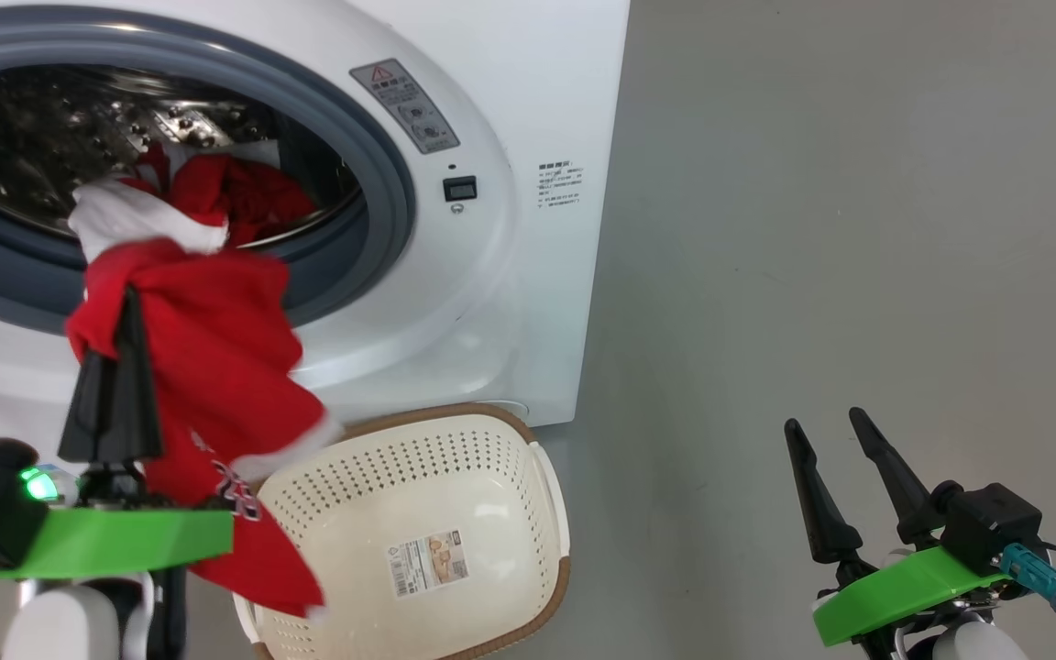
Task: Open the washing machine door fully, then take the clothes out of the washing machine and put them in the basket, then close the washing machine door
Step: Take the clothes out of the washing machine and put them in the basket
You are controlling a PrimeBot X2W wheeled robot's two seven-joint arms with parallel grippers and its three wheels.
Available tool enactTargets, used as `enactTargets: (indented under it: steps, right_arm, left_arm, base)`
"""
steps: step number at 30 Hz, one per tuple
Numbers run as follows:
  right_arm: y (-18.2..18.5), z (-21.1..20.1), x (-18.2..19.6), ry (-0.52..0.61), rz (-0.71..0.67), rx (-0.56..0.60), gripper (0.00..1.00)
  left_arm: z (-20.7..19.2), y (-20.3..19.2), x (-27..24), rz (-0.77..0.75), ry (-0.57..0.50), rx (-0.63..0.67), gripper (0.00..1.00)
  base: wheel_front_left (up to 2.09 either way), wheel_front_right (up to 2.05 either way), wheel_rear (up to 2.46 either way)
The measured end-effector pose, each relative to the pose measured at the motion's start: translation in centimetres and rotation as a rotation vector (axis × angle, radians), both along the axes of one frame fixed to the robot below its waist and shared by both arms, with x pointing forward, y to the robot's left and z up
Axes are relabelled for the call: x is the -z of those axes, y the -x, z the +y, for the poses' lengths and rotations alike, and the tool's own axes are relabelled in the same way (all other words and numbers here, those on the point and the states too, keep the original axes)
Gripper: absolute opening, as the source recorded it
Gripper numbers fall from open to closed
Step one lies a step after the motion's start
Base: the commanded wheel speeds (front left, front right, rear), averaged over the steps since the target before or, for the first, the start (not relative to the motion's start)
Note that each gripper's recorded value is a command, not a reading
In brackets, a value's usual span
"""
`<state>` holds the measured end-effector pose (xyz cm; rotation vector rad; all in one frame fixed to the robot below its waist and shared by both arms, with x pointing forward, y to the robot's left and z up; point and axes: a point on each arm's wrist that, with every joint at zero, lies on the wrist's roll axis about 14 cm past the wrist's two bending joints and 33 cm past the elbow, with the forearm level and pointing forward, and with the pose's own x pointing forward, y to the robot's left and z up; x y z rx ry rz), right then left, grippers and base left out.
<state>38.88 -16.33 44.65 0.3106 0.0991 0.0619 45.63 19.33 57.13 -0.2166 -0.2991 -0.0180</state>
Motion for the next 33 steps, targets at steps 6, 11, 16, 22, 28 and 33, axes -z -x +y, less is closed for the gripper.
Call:
enactTargets:
  steps: [6, 11, 16, 22, 28, 33]
  right_arm:
    - [0.0, 0.1, 0.1, 0.000, 0.002, -0.004, 1.00]
    - [0.1, 0.0, 0.3, 0.000, 0.009, 0.000, 1.00]
    - [0.1, -0.3, 0.9, 0.002, 0.028, 0.008, 1.00]
    - [-0.3, -0.6, 2.0, 0.003, 0.055, 0.017, 1.00]
    - [-1.8, -0.9, 3.1, 0.006, 0.075, 0.027, 1.00]
    - [-2.7, -1.2, 4.5, 0.014, 0.104, 0.033, 1.00]
  left_arm:
    - [-1.2, 0.6, 0.5, 0.013, -0.018, 0.033, 0.01]
    - [-1.3, 0.5, 2.7, 0.077, -0.013, 0.037, 0.06]
    - [-1.8, 0.4, 6.6, 0.190, -0.004, 0.048, 0.09]
    - [-2.7, 0.4, 12.2, 0.350, 0.004, 0.073, 0.08]
    - [-4.1, 0.0, 18.2, 0.520, -0.001, 0.111, 0.00]
    - [-5.0, -0.8, 21.8, 0.615, 0.002, 0.134, 0.00]
  base:
    - [0.00, 0.00, 0.00]
    - [0.00, 0.00, 0.00]
    - [0.00, 0.00, 0.00]
    - [0.00, 0.00, 0.00]
    - [0.00, 0.00, 0.00]
    - [0.00, 0.00, 0.00]
